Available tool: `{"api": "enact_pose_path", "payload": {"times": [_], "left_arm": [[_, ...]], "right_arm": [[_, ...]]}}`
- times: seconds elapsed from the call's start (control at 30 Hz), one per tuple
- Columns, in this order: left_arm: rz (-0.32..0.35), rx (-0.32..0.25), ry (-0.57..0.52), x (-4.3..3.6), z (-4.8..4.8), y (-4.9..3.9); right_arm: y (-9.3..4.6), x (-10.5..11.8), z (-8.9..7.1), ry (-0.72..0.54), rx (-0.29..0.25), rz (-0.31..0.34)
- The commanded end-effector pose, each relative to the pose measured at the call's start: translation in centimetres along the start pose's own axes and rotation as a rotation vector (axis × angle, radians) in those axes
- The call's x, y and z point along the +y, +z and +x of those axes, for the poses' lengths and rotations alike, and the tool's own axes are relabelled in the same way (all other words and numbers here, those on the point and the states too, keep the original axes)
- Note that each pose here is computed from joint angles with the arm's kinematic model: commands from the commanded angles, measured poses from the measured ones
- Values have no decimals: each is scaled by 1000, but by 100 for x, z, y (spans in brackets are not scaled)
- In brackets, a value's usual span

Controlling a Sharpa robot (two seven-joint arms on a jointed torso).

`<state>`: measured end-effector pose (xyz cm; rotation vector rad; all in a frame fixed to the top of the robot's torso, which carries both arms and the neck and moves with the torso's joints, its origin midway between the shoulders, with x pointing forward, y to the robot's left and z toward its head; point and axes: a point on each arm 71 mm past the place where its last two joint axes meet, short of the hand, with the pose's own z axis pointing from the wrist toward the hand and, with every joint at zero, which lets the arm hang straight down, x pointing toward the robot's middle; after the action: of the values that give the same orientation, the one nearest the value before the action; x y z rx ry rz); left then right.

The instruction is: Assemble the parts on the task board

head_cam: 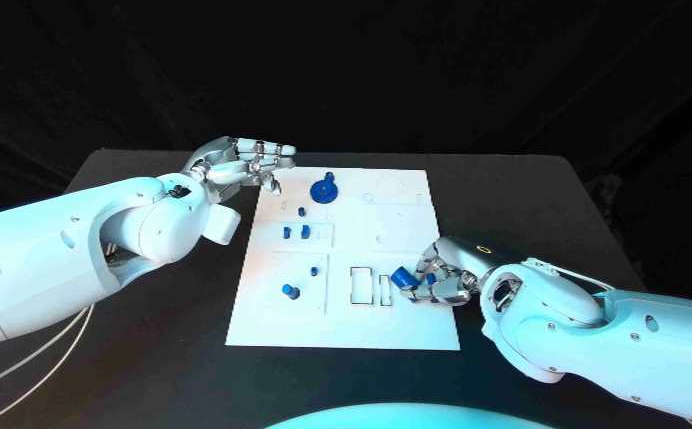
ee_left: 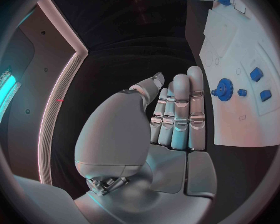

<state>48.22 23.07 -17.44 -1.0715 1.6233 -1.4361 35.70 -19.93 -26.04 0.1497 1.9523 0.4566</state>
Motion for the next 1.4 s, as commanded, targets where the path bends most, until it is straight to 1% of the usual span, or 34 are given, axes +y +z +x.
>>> {"api": "enact_pose_path", "payload": {"times": [0.03, 0.33, 0.47, 0.67, 0.87, 0.93, 1.0, 1.07, 1.17, 1.23, 1.4], "left_arm": [[6, 27, -5, -9, 34, 1], [1, 32, -6, -7, 37, -2], [0, 33, -6, -6, 36, -4], [-1, 33, -6, -6, 34, -7], [-1, 31, -5, -5, 26, -8], [-1, 32, -6, -5, 28, -6], [-1, 34, -6, -5, 33, -3], [0, 36, -6, -4, 39, 0], [1, 36, -7, -3, 45, 3], [2, 36, -7, -1, 47, 4], [2, 39, -8, 2, 61, 6]], "right_arm": [[19, -9, 52, -42, 32, 23], [57, 28, 124, -55, 44, 26], [60, 37, 125, -53, 33, 25], [22, 49, 81, -22, -21, 18], [-79, 123, -20, 76, -98, -3], [-102, 167, -56, 108, -116, -16], [-117, 208, -81, 130, -122, -29], [-124, 249, -92, 147, -121, -41], [-117, 308, -80, 162, -105, -57], [-103, 345, -61, 165, -86, -66], [-52, 444, 19, 163, -11, -82]]}}
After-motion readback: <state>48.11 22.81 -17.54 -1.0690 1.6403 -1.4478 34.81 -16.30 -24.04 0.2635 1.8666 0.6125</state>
